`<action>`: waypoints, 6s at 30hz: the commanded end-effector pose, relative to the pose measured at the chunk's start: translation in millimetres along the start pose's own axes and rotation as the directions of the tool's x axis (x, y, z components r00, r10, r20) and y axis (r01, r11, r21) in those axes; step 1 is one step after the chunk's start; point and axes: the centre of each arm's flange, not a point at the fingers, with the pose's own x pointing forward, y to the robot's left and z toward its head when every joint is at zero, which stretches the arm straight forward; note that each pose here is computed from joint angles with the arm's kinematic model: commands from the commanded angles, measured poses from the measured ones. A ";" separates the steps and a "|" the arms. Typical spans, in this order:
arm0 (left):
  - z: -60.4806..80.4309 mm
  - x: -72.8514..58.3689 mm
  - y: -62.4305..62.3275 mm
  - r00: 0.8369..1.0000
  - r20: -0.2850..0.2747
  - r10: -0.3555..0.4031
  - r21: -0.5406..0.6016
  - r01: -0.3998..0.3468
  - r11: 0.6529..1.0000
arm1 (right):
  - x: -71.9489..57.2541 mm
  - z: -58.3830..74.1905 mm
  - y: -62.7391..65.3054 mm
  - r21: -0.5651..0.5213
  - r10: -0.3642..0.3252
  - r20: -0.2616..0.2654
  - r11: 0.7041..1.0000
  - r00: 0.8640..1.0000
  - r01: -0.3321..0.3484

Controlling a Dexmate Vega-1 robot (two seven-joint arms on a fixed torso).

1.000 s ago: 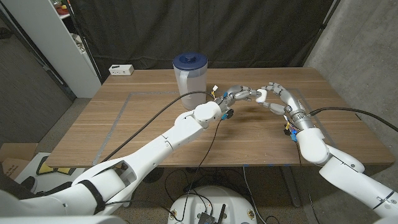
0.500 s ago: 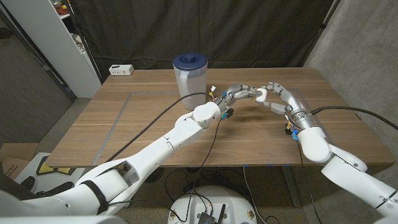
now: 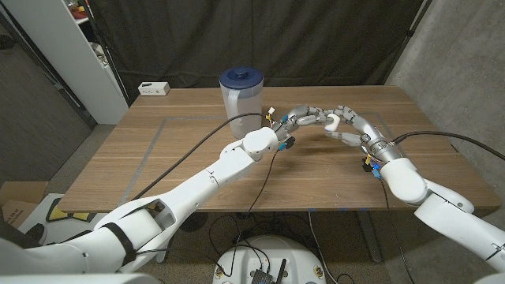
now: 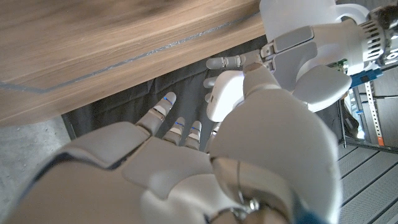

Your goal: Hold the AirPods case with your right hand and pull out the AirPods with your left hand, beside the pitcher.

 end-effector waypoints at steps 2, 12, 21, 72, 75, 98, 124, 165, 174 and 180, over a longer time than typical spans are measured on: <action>21.2 -7.2 21.6 1.000 -0.010 0.005 0.355 -0.001 0.935 | 5.1 5.5 -15.9 0.027 0.162 -0.007 0.987 0.987 -0.161; 30.2 -12.1 26.9 1.000 -0.011 -0.002 0.499 0.007 0.867 | 9.5 6.8 -29.6 0.058 0.191 0.009 0.980 0.981 -0.192; 32.2 -15.7 28.5 1.000 0.001 -0.004 0.525 0.003 0.851 | 11.9 -0.9 -37.1 0.116 0.173 0.007 0.978 0.985 -0.173; 48.9 -11.8 36.1 0.996 0.077 -0.051 0.598 -0.005 0.802 | 69.9 -1.5 -70.8 0.160 0.464 0.060 0.869 0.884 -0.467; 47.1 -9.9 36.6 0.996 0.074 -0.053 0.594 -0.002 0.804 | 73.4 -0.2 -69.6 0.169 0.471 0.071 0.863 0.879 -0.476; 39.8 -2.4 33.6 0.996 0.071 -0.054 0.564 0.005 0.826 | 90.4 -0.3 -60.0 0.219 0.481 0.122 0.840 0.868 -0.496; 37.6 3.7 32.0 0.995 0.086 -0.057 0.483 0.009 0.876 | 83.3 -9.8 -56.4 0.260 0.457 0.129 0.841 0.880 -0.475; 31.8 6.5 42.9 0.993 0.040 -0.108 0.297 0.091 0.951 | 75.6 -25.2 -54.5 0.316 0.381 0.171 0.852 0.909 -0.417; 27.6 7.9 46.1 0.991 0.053 -0.122 0.222 0.107 0.969 | 70.1 -31.6 -54.9 0.367 0.354 0.174 0.843 0.919 -0.394; 23.5 8.8 47.6 0.989 0.064 -0.131 0.156 0.119 0.981 | 66.8 -35.3 -56.9 0.392 0.333 0.177 0.839 0.926 -0.376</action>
